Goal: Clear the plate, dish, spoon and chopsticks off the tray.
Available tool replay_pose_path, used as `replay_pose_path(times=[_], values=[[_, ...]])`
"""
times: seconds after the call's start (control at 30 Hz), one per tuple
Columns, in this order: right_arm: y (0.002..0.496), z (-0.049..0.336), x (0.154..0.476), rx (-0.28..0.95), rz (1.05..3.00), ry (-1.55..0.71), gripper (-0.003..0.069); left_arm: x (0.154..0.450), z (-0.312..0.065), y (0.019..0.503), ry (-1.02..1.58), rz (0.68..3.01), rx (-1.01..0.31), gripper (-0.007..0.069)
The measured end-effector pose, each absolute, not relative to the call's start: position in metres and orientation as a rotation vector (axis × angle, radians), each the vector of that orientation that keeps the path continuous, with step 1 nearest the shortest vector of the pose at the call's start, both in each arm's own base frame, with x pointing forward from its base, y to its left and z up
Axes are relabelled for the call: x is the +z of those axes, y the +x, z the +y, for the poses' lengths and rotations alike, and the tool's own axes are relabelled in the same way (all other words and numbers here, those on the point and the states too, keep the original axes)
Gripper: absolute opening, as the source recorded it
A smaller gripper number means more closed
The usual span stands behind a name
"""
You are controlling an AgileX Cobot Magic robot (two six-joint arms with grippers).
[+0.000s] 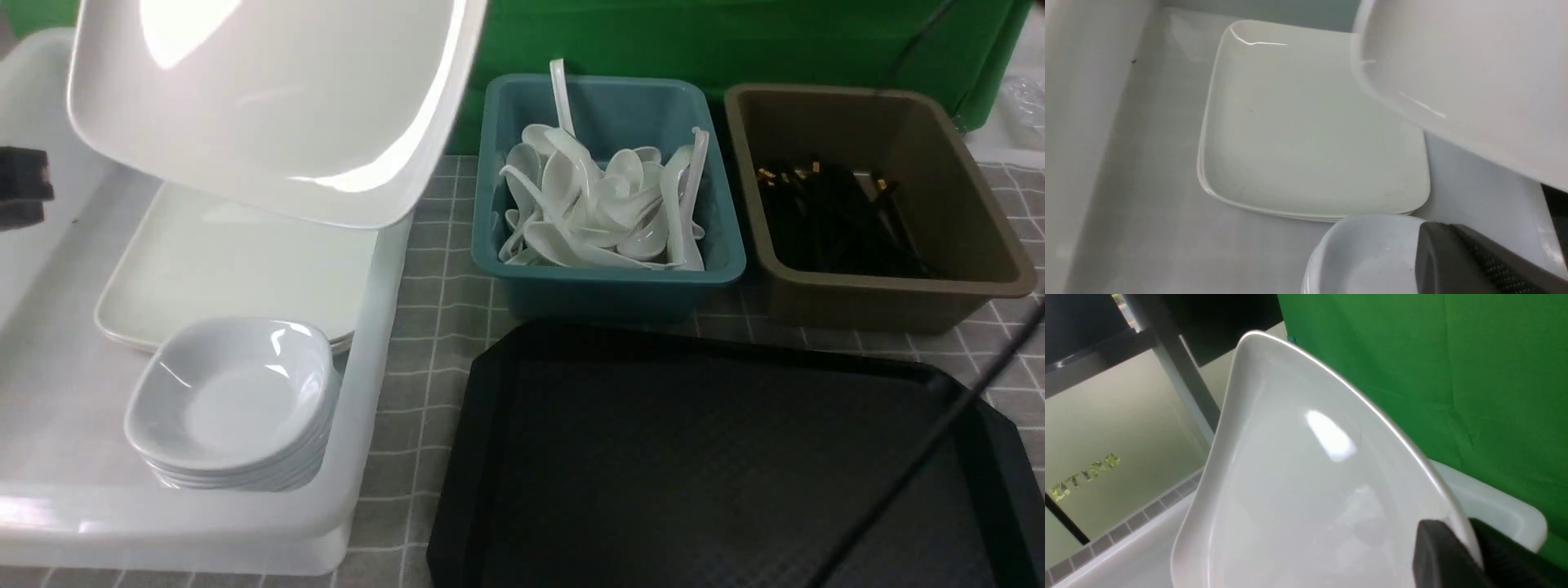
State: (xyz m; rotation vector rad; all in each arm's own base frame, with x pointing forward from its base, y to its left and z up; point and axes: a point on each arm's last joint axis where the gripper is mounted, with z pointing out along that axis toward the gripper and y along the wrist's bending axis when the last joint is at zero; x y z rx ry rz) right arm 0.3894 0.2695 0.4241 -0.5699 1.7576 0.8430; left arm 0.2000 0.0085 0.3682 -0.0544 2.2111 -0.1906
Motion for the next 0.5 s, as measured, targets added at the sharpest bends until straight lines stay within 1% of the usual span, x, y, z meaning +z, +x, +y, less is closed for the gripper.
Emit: replay_pose_path(times=[0.07, 0.2, 0.23, 0.27, 0.3, 0.4, 0.43, 0.47, 0.5], values=[[0.402, 0.289, 0.405, 0.844, 1.751, -0.558, 0.0062, 0.368, 0.008, 0.200, -0.038, 2.209, -0.190, 0.0001], [0.418, 0.310, 0.377, 0.833, 1.749, -0.531, 0.0062, 0.368, 0.008, 0.200, -0.035, 2.208, -0.191, 0.0001], [0.419, 0.312, 0.375, 0.831, 1.746, -0.528, 0.0062, 0.368, 0.008, 0.200, -0.035, 2.208, -0.191, 0.0001], [0.424, 0.320, 0.364, 0.825, 1.741, -0.517, 0.0062, 0.368, 0.008, 0.200, -0.035, 2.208, -0.191, 0.0001], [0.424, 0.321, 0.363, 0.824, 1.740, -0.516, 0.0062, 0.368, 0.008, 0.200, -0.035, 2.208, -0.191, 0.0001], [0.428, 0.335, 0.342, 0.785, 1.731, -0.535, 0.0062, 0.368, 0.008, 0.200, -0.032, 2.208, -0.190, 0.0001], [0.428, 0.335, 0.342, 0.789, 1.731, -0.540, 0.0062, 0.368, 0.008, 0.200, -0.032, 2.208, -0.190, 0.0001], [0.430, 0.340, 0.332, 0.761, 1.738, -0.546, 0.0062, 0.368, 0.008, 0.200, -0.031, 2.209, -0.190, 0.0001], [0.430, 0.341, 0.330, 0.767, 1.737, -0.565, 0.0062, 0.368, 0.008, 0.200, -0.031, 2.209, -0.190, 0.0001]])
